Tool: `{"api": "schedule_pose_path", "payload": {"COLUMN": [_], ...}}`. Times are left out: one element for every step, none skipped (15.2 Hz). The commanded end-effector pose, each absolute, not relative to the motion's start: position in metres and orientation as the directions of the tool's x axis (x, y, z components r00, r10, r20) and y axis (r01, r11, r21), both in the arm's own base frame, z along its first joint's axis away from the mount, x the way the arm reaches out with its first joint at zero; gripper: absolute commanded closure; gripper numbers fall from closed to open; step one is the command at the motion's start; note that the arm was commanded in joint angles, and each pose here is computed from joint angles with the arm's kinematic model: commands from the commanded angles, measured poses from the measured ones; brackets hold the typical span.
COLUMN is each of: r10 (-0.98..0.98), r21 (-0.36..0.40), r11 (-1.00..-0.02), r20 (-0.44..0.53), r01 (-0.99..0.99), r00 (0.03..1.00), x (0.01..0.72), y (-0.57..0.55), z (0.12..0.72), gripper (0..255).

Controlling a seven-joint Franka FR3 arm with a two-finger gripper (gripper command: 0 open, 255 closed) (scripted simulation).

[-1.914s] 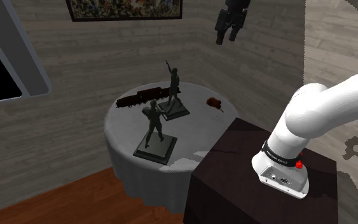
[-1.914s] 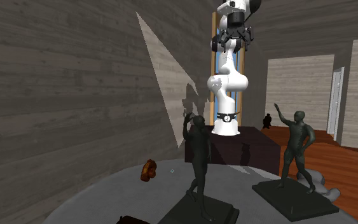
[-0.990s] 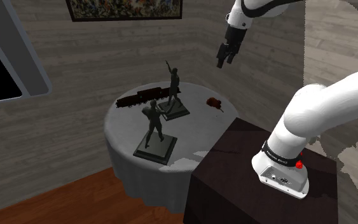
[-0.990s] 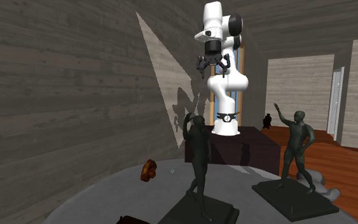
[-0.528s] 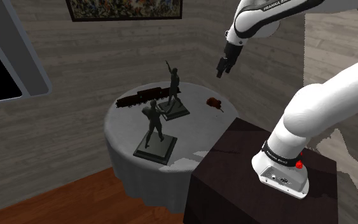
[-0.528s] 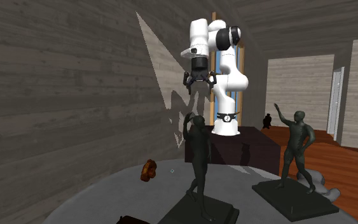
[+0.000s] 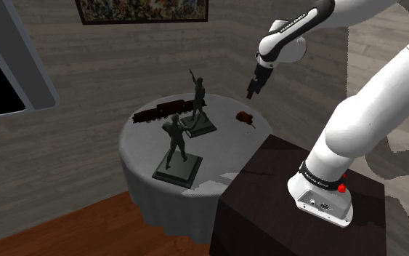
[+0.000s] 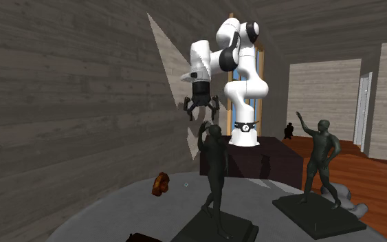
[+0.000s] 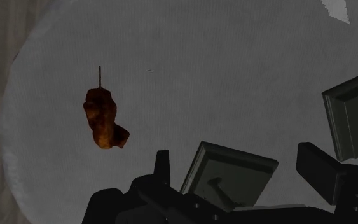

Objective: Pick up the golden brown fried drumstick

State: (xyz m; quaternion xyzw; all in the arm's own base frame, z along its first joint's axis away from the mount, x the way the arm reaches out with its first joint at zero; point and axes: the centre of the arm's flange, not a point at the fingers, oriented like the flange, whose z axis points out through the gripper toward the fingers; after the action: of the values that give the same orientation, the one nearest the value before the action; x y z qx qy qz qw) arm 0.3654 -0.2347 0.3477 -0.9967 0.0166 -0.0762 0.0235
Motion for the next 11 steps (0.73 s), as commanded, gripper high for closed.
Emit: {"api": "schedule_pose_path", "payload": {"r10": [-0.031, -0.029, -0.027, -0.025, -0.023, -0.021, -0.019, -0.017, -0.015, -0.013, -0.011], "r21": [-0.048, -0.049, -0.050, -0.050, -0.051, -0.052, -0.053, -0.054, -0.055, -0.056, -0.057], "r11": [-0.999, -0.999, -0.999, -0.999, -0.999, -0.999, -0.999, -0.999, -0.998, -0.998, -0.998], "r20": [0.157, 0.160, 0.162, 0.165, 0.167, 0.170, 0.172, 0.175, 0.177, 0.180, 0.182], "r01": [-0.024, -0.022, -0.019, -0.017, -0.015, -0.012, -0.010, -0.008, -0.005, -0.003, -0.001], "r00": [0.987, 0.987, 0.986, 0.986, 0.986, 0.985, 0.985, 0.984, 0.984, 0.984, 0.983], "x": [0.372, 0.374, 0.377, 0.379, 0.382, 0.385, 0.387, 0.390, 0.393, 0.396, 0.399], "y": [-0.252, -0.260, -0.268, -0.276, -0.284, -0.292, -0.300, -0.308, -0.316, -0.324, -0.332], "z": [0.328, 0.318, 0.308, 0.297, 0.287, 0.277, 0.267, 0.256, 0.246, 0.236, 0.226], "gripper": [0, 0, 0, 0, 0, 0, 0, 0, 0, 0, 0]}}
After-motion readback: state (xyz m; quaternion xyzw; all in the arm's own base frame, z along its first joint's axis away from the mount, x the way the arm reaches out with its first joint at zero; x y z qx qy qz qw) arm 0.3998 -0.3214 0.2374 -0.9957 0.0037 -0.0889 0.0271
